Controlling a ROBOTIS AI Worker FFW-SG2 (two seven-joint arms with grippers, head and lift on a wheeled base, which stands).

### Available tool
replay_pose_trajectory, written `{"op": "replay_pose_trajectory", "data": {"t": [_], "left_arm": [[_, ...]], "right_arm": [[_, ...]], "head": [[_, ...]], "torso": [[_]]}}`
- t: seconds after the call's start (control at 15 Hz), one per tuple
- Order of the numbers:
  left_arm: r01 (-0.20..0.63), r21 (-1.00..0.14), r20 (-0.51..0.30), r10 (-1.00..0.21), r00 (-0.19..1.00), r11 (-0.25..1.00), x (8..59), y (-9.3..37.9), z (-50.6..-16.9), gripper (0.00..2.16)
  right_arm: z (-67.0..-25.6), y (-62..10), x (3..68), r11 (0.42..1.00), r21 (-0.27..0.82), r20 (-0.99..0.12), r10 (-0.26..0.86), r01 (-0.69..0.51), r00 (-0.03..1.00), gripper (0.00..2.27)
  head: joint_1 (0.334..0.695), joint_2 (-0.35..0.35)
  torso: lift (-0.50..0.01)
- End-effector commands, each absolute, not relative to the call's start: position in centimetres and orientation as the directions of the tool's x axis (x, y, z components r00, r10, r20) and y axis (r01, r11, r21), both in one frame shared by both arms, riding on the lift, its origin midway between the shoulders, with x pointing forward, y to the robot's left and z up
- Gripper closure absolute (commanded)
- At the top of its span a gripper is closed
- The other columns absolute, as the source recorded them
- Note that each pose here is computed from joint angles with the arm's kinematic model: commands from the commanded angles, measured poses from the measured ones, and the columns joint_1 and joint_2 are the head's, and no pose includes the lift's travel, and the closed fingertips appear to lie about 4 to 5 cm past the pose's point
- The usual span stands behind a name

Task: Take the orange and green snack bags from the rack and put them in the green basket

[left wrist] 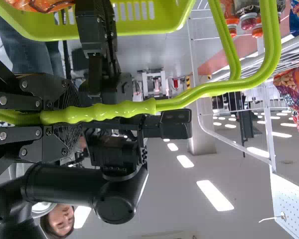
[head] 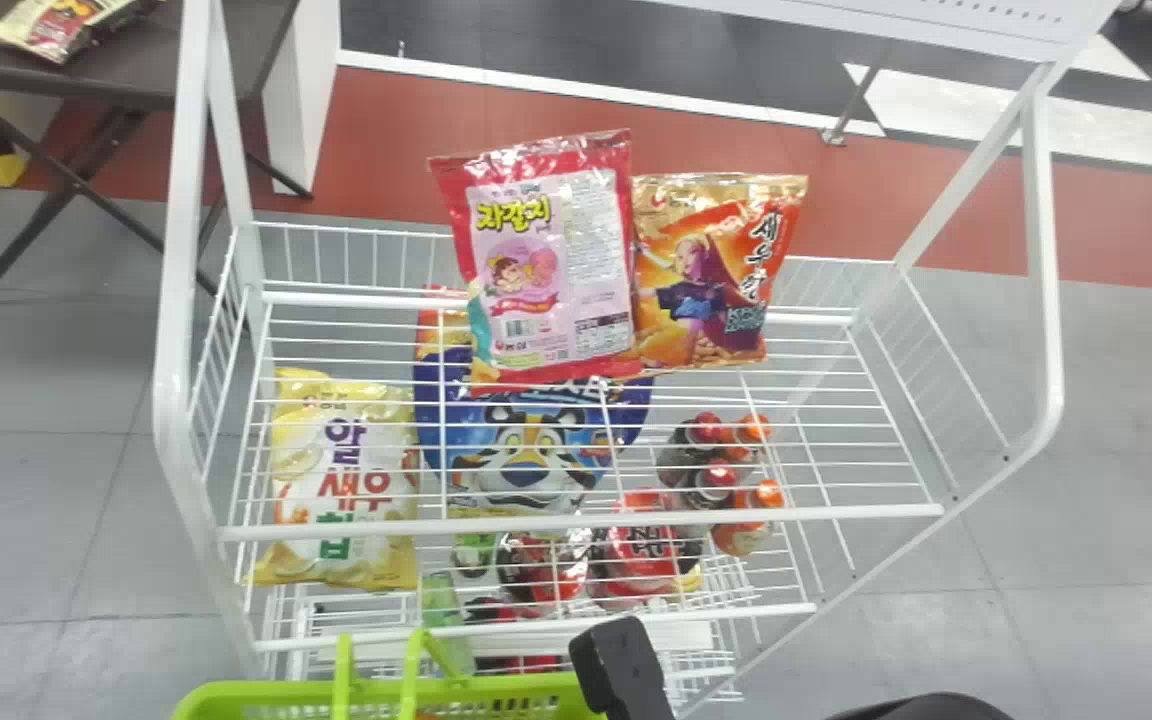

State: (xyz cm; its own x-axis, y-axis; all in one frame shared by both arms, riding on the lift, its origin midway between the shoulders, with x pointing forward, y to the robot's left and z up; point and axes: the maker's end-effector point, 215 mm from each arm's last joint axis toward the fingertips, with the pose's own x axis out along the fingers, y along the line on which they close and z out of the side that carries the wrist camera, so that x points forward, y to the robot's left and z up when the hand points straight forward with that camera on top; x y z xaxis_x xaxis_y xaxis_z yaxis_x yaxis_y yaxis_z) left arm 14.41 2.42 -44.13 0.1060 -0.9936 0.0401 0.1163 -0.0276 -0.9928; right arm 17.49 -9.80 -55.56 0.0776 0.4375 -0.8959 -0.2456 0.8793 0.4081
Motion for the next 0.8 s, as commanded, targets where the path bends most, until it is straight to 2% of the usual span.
{"op": "replay_pose_trajectory", "data": {"t": [0.0, 0.33, 0.4, 0.6, 0.73], "left_arm": [[0.116, -0.993, 0.04, -0.993, 0.107, -0.027, 14.6, 2.4, -44.2, 2.0], [0.126, -0.992, 0.041, -0.993, 0.112, -0.027, 14.8, 2.4, -44.2, 2.0], [0.129, -0.991, 0.045, -0.992, 0.114, -0.03, 14.8, 2.4, -44.2, 2.0], [0.135, -0.99, 0.047, -0.992, 0.12, -0.031, 14.9, 2.3, -44.4, 2.0], [0.141, -0.99, 0.048, -0.991, 0.125, -0.03, 15.0, 2.3, -44.5, 2.0]], "right_arm": [[-52.7, -11.0, 18.8, 0.886, 0.389, -0.887, 0.434, -0.253, 0.157, 0.03], [-45.8, -13.1, 23.4, 0.883, 0.373, -0.814, 0.459, -0.285, 0.356, 0.08], [-43.6, -13.8, 26.8, 0.887, 0.351, -0.745, 0.458, -0.299, 0.484, 0.08], [-39.4, -16.5, 31.4, 0.908, 0.297, -0.633, 0.42, -0.297, 0.65, 0.09], [-34.7, -17.1, 35.1, 0.909, 0.246, -0.47, 0.416, -0.337, 0.779, 0.1]], "head": [[0.695, -0.324], [0.695, -0.341], [0.695, -0.345], [0.695, -0.345], [0.695, -0.35]], "torso": [[0.0], [0.0], [0.0], [0.0], [0.0]]}}
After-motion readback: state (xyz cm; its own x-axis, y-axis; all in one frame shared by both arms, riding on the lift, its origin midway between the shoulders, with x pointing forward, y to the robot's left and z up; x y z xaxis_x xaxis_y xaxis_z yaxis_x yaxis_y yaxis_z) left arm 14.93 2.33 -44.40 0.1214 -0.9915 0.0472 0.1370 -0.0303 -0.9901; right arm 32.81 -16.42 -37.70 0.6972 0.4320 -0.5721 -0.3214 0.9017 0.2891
